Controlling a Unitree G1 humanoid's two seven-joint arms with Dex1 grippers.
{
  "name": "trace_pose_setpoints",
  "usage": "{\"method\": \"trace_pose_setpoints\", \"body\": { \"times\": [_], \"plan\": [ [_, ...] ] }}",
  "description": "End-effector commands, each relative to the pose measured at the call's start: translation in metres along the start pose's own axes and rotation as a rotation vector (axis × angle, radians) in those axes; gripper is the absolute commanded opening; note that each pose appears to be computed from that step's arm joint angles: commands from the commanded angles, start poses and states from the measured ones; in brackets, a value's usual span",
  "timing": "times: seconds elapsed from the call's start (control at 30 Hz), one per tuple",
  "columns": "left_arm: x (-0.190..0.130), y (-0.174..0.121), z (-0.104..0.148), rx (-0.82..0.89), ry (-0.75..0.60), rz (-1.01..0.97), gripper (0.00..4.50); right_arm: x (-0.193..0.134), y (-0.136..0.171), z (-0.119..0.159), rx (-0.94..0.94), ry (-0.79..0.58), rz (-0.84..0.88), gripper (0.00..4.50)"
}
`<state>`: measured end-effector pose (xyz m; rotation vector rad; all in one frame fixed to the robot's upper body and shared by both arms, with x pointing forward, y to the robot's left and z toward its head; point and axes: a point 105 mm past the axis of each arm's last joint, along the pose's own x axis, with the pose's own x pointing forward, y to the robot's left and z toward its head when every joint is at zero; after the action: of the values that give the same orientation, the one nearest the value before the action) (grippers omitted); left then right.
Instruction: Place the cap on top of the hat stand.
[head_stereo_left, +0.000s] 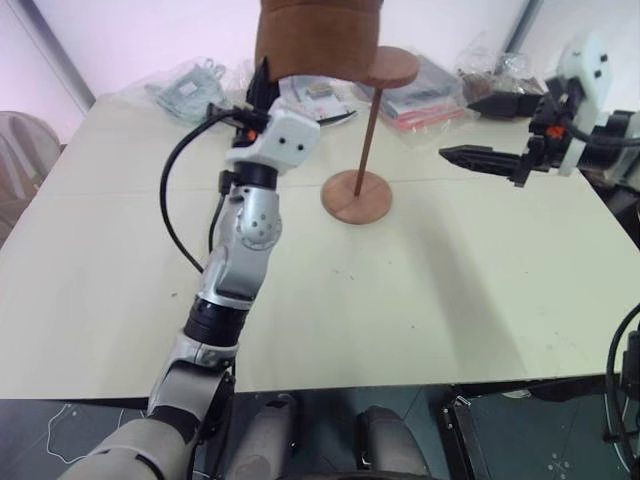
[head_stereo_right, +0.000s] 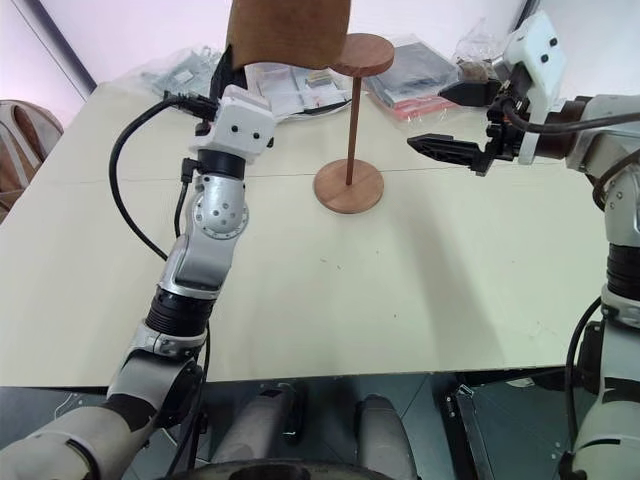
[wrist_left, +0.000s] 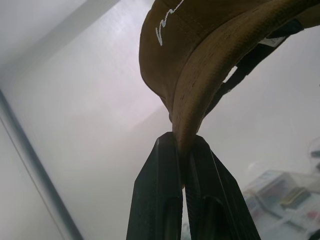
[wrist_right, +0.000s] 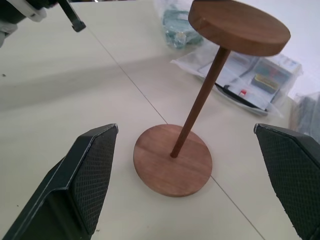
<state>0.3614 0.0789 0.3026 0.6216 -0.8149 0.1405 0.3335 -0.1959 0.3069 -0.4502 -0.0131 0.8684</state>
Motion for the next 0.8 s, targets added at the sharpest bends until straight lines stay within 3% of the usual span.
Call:
{"method": "trace_pose_setpoints", "body": {
  "times": [0.03,0.33,0.8],
  "plan": [
    [0.006,0.0,0.026,-0.034,-0.095,0.014,0.03,-0.01,-0.002,0.018,-0.058,-0.045,-0.031,4.5],
    [-0.004,-0.03,0.031,-0.046,-0.101,-0.049,0.03,-0.009,0.0,0.015,-0.059,-0.042,-0.025,4.5],
    [-0.026,-0.063,0.017,0.007,-0.025,-0.07,0.03,-0.01,0.001,0.01,-0.043,-0.016,-0.022,4.5]
  ]
}}
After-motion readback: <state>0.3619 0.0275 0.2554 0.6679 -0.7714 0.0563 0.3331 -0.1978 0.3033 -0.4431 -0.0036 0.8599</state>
